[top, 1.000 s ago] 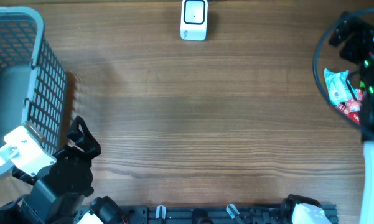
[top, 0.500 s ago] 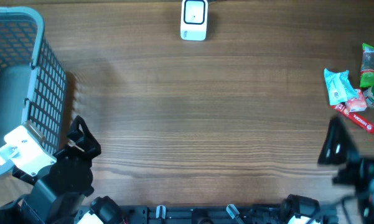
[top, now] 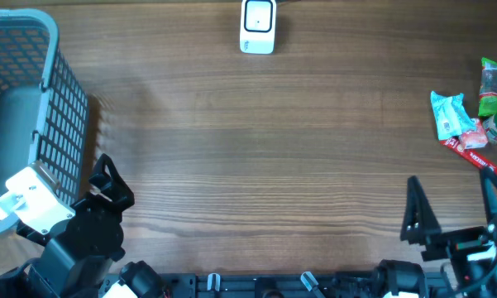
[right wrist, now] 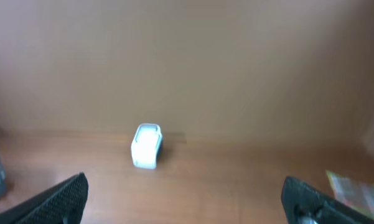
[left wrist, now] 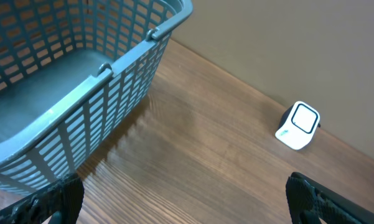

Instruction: Scan the item barcode

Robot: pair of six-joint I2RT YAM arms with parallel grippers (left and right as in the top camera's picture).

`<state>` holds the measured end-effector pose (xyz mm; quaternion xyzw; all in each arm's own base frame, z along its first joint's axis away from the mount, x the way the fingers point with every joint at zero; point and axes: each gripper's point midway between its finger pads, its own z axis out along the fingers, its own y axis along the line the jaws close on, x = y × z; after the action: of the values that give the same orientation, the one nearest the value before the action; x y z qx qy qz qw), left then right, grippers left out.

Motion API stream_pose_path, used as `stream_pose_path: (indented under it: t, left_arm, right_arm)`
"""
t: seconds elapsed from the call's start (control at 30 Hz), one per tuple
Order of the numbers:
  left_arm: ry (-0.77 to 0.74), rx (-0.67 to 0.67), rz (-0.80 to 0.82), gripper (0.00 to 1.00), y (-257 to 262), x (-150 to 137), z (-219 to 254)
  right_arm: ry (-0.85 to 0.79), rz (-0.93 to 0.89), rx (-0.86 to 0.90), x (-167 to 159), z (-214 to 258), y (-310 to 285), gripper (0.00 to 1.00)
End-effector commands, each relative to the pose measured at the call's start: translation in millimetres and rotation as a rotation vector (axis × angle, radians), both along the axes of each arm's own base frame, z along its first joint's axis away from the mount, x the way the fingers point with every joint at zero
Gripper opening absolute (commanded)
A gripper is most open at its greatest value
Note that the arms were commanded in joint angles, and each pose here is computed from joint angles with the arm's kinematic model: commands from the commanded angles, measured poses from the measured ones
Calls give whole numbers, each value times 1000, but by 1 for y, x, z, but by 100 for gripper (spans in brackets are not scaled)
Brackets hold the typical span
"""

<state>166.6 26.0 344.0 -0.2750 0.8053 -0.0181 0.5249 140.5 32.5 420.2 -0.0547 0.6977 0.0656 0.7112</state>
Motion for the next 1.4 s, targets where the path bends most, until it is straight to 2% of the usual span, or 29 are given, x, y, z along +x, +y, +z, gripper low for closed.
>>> stream_pose_path:
  t: [0.0,0.2,0.37,0.53,0.67,0.87,1.0,1.37]
  left_arm:
    - [-1,-2,2,100,-1,1,-1]
    - [-1,-2,2,100,-1,1,-1]
    - [-1,-2,2,100,-1,1,-1]
    - [-1,-2,2,100,-1,1,-1]
    - [0,-2,2,100,-1,1,-1]
    - [-1,-2,2,100,-1,1,-1]
    - [-1,-2,2,100,-1,1,-1]
    - [0,-2,2,100,-1,1,-1]
  right_arm:
    - [-193,107,-25,-8,-7,16,100]
    - [-374,146,95,26,-44,17,100]
    - [-368,89,175,62,-94,4,100]
    - [-290,6,192,86,-149,-9,100]
    - [-238,-17,191,94,-174,-12,100]
    - [-56,-164,312,105,-221,-36,100]
    - [40,-178,328,106,-244,-36,100]
    - [47,-153,327,107,-245,-31,100]
